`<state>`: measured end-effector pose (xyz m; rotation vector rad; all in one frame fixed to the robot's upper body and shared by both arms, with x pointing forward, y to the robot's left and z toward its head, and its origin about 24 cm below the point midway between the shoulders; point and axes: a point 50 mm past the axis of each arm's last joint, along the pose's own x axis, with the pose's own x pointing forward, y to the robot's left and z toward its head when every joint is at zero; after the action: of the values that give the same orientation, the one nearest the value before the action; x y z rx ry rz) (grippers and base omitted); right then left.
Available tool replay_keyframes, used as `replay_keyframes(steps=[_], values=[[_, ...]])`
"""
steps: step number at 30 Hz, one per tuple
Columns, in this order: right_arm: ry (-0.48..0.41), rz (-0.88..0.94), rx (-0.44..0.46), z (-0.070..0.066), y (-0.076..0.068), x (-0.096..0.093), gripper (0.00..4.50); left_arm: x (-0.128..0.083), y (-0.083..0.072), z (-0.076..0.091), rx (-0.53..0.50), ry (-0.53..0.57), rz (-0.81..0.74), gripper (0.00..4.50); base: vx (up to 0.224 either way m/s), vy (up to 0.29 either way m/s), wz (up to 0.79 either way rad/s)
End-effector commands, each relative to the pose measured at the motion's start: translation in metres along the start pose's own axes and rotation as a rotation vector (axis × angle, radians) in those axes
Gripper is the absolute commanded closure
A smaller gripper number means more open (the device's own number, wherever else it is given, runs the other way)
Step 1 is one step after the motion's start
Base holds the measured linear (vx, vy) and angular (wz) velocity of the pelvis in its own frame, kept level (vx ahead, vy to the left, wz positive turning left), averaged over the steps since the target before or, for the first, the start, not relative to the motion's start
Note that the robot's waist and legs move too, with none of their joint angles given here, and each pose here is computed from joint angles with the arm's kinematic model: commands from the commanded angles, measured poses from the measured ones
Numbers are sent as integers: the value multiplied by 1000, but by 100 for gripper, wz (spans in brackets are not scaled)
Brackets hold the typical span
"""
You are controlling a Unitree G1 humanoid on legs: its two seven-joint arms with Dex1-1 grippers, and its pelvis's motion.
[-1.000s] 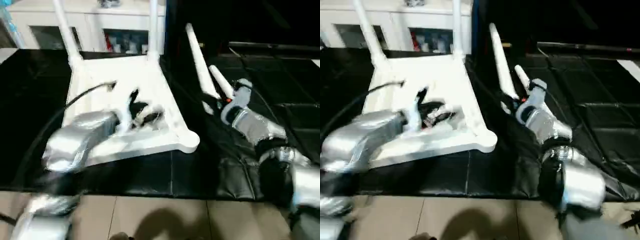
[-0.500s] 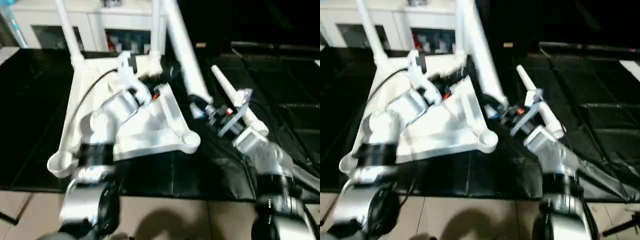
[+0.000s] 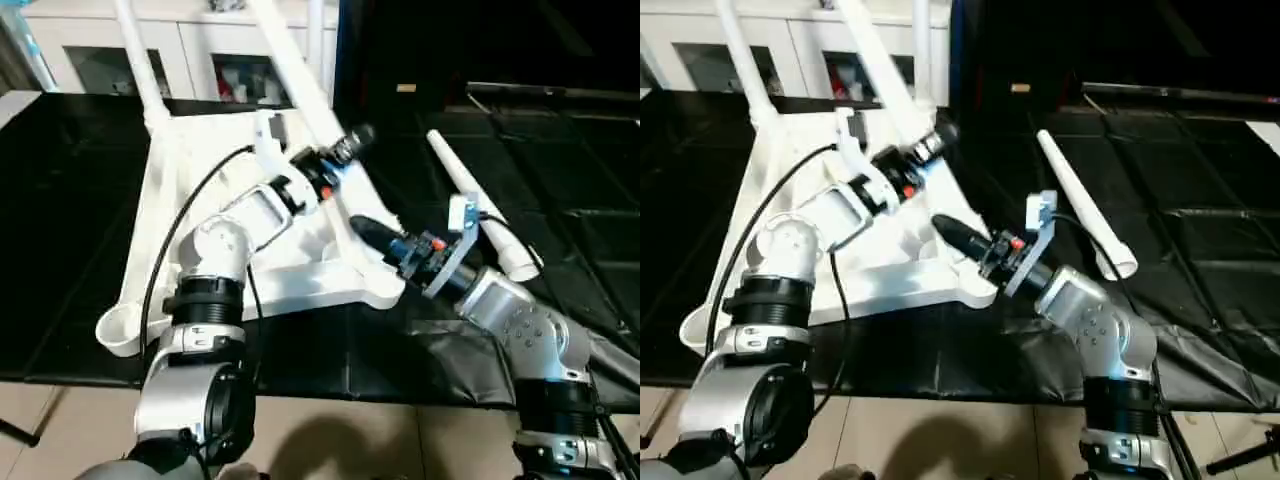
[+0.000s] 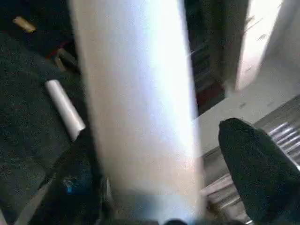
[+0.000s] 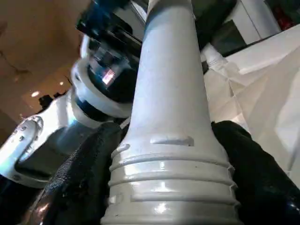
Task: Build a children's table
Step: Pick table leg
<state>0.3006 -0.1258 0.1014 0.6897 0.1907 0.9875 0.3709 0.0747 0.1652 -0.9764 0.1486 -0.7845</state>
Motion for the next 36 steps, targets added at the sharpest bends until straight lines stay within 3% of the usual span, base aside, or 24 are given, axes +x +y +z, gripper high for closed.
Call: replay_keyframes(steps=[1,6,8,12,22,26,33,34,36], values=[[18,-19,-28,1,1,-1,171,4,-15,8,-14,-21,-76,93,0,0,0],[56,-47,-47,-1,-2,-1,171,3,-29,6,-30,7,-159,126,0,0,0],[58,-47,-47,-1,-2,-1,171,4,-29,6,-26,14,-163,155,0,0,0],[68,-49,-58,0,-2,0,171,3,-26,2,8,45,-121,167,0,0,0],[103,-41,-89,1,-1,-2,172,2,-26,-1,75,90,-111,249,0,0,0],[126,-43,-110,1,-2,-4,173,2,-26,-3,74,115,-118,258,0,0,0],[135,-50,-140,2,-2,-5,173,2,-20,6,92,51,-63,262,0,0,0],[137,-44,-133,1,-2,-5,117,2,-19,8,98,44,-57,262,0,0,0],[140,-47,-134,1,-2,-5,103,2,-19,14,124,15,-47,262,0,0,0]])
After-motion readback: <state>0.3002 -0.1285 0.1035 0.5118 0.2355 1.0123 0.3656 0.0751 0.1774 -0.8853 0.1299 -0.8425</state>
